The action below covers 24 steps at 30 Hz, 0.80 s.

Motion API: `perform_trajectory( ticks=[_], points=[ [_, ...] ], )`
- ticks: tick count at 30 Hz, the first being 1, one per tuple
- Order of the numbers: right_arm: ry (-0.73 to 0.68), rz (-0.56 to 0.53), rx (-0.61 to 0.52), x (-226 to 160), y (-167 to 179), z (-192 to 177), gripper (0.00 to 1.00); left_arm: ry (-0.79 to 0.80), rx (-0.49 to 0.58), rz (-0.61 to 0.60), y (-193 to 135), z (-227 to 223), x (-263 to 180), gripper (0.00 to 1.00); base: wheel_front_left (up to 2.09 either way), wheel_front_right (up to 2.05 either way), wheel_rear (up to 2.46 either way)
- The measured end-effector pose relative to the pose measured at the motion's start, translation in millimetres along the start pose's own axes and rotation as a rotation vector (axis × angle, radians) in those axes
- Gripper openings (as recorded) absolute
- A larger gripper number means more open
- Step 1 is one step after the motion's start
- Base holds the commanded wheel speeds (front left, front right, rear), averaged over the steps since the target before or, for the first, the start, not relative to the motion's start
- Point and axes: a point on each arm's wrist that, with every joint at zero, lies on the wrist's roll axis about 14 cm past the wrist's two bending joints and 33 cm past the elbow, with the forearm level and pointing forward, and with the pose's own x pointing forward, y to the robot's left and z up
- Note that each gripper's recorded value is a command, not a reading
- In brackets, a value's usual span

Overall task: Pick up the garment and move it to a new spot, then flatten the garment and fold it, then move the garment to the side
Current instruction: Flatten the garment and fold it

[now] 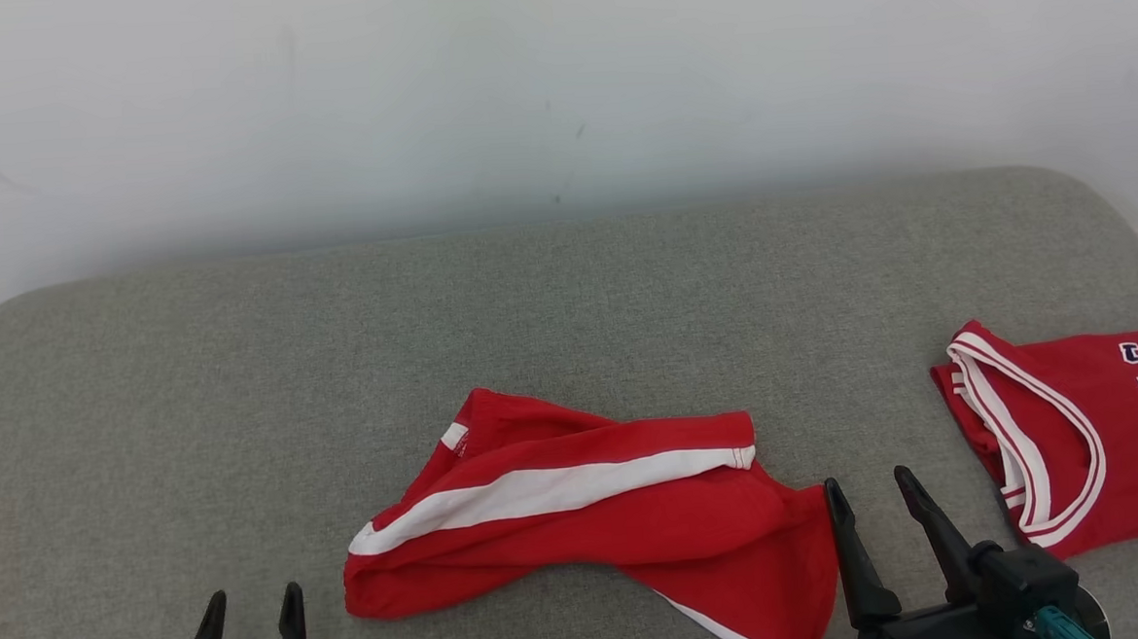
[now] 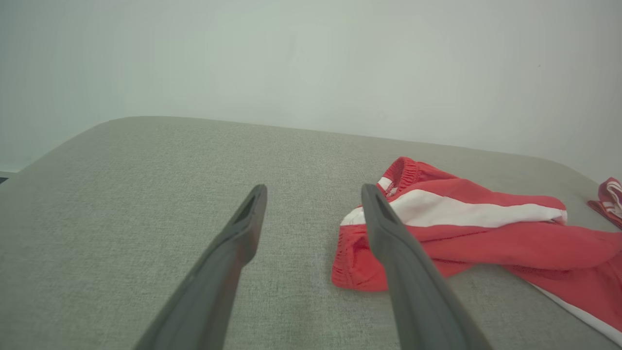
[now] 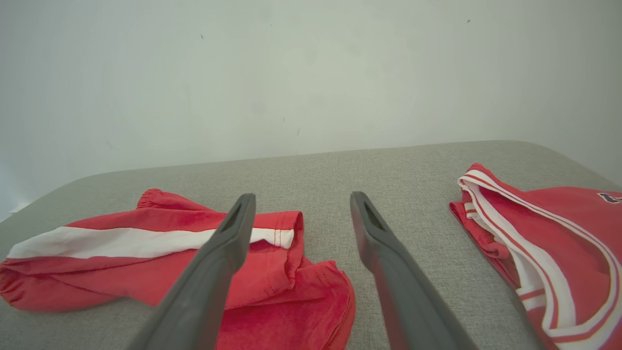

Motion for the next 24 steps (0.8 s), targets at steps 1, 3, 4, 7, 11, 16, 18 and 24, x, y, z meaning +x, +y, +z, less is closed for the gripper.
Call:
perform_trajectory(
  ticks=[1,3,4,7,11,16,18,24],
  points=[
    [0.000,0.001,0.000,0.2,0.2,0.1,1.00,0.005,0.002,-0.013,-2.7,-1.1,0.9,1.00,0.00,0.00,0.00],
    [0.002,0.002,0.000,0.8,0.4,-0.4,1.00,0.016,0.013,-0.049,-9.3,-2.6,4.4,1.00,0.00,0.00,0.00],
    [0.003,0.002,0.000,1.2,0.6,-0.8,1.00,0.021,0.021,-0.068,-12.2,-3.1,7.2,1.00,0.00,0.00,0.00],
    [0.009,0.007,0.001,2.8,1.7,-2.5,1.00,0.063,0.035,-0.134,-20.6,-10.8,16.4,1.00,0.00,0.00,0.00],
    [0.012,0.014,0.001,8.1,3.4,-3.4,1.00,0.166,0.048,-0.207,-28.8,-24.2,33.6,1.00,0.00,0.00,0.00],
    [0.022,0.025,-0.006,15.2,5.3,-5.1,1.00,0.256,0.050,-0.238,-26.3,-26.2,58.9,1.00,0.00,0.00,0.00],
    [0.014,0.030,-0.013,20.2,5.9,-2.3,1.00,0.312,0.063,-0.262,-27.5,-33.6,63.0,1.00,0.00,0.00,0.00],
    [0.016,0.025,-0.015,24.3,3.4,-4.0,1.00,0.464,0.093,-0.341,-35.4,-60.9,58.4,1.00,0.00,0.00,0.00]
  ],
)
